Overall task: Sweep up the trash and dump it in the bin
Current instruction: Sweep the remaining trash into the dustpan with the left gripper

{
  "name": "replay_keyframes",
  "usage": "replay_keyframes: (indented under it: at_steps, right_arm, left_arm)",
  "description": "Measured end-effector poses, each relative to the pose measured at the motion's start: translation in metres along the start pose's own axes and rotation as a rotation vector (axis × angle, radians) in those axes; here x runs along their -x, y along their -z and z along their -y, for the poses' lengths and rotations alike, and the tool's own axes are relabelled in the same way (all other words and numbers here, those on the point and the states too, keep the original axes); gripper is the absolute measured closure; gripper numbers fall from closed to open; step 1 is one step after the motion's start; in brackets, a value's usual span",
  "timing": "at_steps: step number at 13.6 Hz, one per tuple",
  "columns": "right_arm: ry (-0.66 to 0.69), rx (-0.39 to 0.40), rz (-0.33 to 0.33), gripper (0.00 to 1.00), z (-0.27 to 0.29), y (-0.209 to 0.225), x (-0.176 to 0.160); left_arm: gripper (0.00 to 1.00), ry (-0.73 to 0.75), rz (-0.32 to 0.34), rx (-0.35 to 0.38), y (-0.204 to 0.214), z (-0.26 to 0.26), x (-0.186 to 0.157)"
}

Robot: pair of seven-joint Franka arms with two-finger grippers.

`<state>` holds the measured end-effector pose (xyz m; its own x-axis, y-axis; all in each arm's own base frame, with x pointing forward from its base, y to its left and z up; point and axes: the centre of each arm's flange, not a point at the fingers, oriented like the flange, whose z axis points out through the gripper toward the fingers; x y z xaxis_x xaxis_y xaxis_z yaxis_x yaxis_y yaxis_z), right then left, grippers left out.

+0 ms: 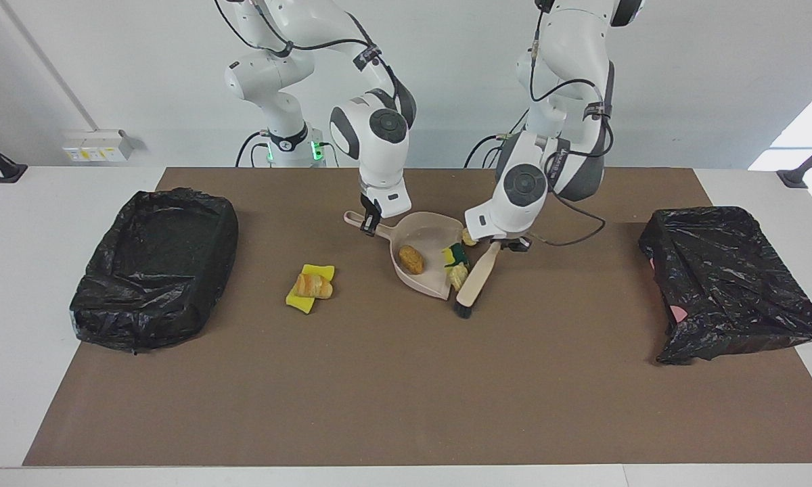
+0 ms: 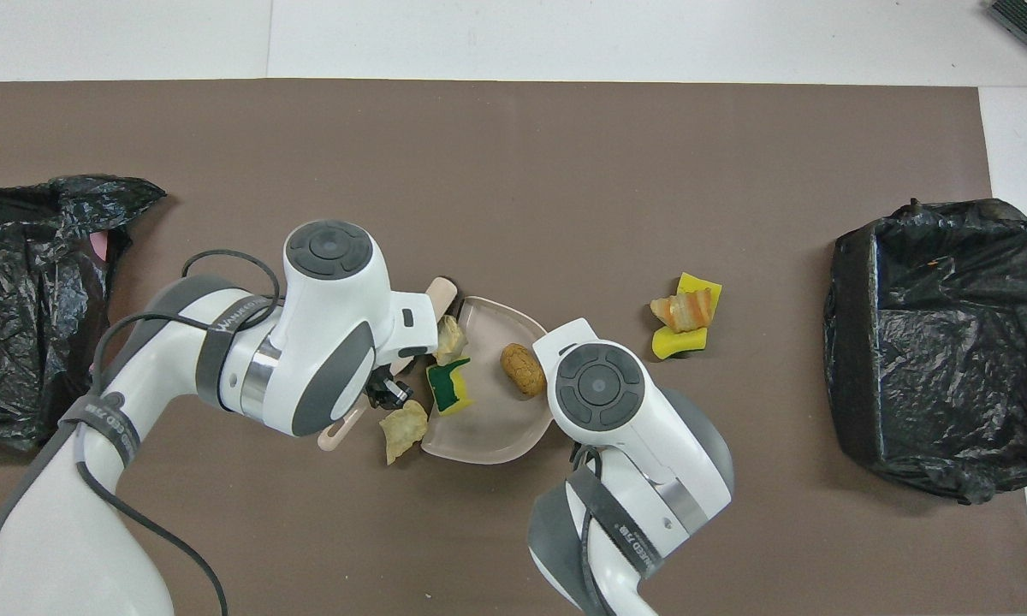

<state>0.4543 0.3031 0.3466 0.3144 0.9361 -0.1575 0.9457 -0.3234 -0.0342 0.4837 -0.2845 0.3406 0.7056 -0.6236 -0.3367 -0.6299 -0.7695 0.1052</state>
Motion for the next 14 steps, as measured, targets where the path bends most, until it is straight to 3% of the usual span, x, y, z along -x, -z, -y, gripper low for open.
replay_keyframes:
  at_steps: [5, 9, 11, 14]
  right_arm:
    - [0.0, 0.0, 0.0, 0.68, 0.0, 0.0, 0.0]
    - [0.021, 0.0, -0.001, 0.68, -0.002, 0.0, 0.002]
    - [0.11, 0.002, -0.005, 0.68, -0.009, -0.001, 0.006]
    - [0.284, 0.015, -0.023, 0.68, -0.025, -0.006, 0.017]
  left_arm:
    - [0.74, 0.054, 0.052, 0.09, 0.019, -0.02, 0.029]
    - [0.74, 0.383, 0.022, 0.122, 0.053, -0.031, 0.049]
    - [0.74, 0.512, 0.049, 0.114, 0.049, -0.044, 0.057]
    - [0.74, 0.569, 0.115, 0.088, 0.016, -0.065, 0.082]
